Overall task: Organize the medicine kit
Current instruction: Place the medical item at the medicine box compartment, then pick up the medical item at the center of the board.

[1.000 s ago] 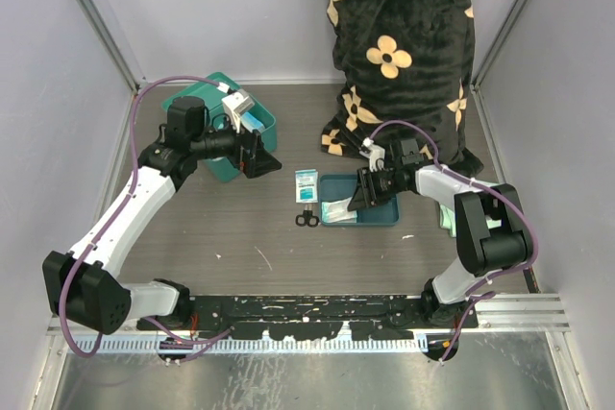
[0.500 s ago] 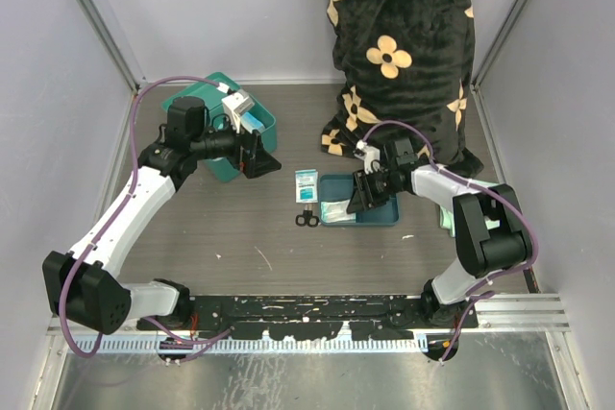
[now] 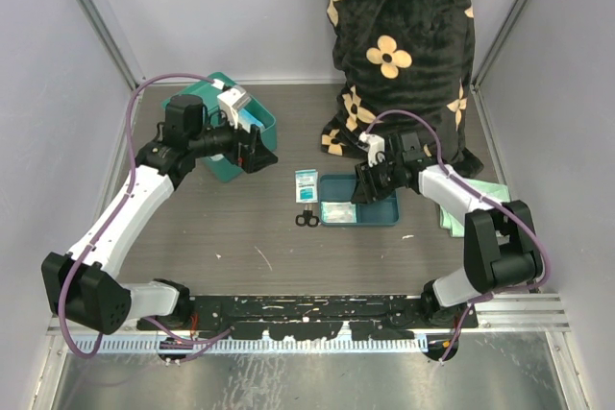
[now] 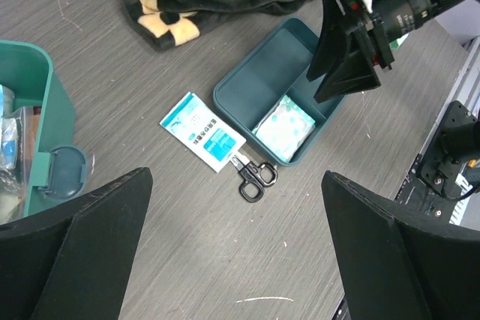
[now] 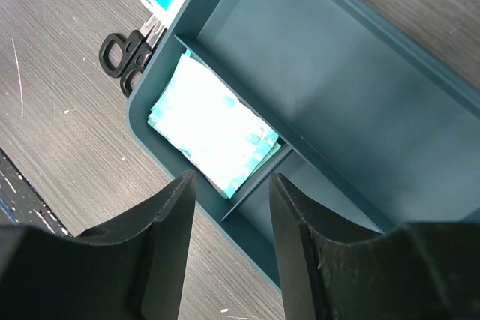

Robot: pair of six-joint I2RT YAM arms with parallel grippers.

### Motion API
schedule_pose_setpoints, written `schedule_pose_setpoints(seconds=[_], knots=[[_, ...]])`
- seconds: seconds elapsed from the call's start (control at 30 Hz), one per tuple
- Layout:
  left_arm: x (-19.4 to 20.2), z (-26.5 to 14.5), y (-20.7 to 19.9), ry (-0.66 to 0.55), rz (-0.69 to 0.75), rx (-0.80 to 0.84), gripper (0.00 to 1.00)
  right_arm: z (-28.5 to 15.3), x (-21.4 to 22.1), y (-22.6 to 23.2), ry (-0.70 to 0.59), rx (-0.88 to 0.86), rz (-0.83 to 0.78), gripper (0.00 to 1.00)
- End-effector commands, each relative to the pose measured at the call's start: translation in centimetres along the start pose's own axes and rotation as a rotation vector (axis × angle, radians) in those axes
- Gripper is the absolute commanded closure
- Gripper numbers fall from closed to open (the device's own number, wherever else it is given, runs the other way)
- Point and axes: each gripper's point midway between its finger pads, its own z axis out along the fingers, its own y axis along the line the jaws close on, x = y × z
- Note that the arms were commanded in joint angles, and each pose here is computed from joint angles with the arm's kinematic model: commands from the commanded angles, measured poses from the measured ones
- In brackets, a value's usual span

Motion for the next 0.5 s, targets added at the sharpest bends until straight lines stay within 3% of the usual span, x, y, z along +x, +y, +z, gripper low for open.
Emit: schedule_pose_setpoints(seconds=[0.0,0.27,0.47], knots=[[-2.2,-1.1,-0.3,-0.047,0.069,-0.010,0.02,-2.3,-3.6,0.7,-0.104,0.035,-0.126,0.49],[0.5,0.0,0.6,0.022,0.220,-0.014,0.02,-3.8,-5.2,1.1,-0.190,0.058,-0.207,0.48],[3.7,3.3,1.7,0.138,0.294,-0.014,0.01,-4.4,-5.7,0.9,-0.218,0.077,-0.220,0.48]])
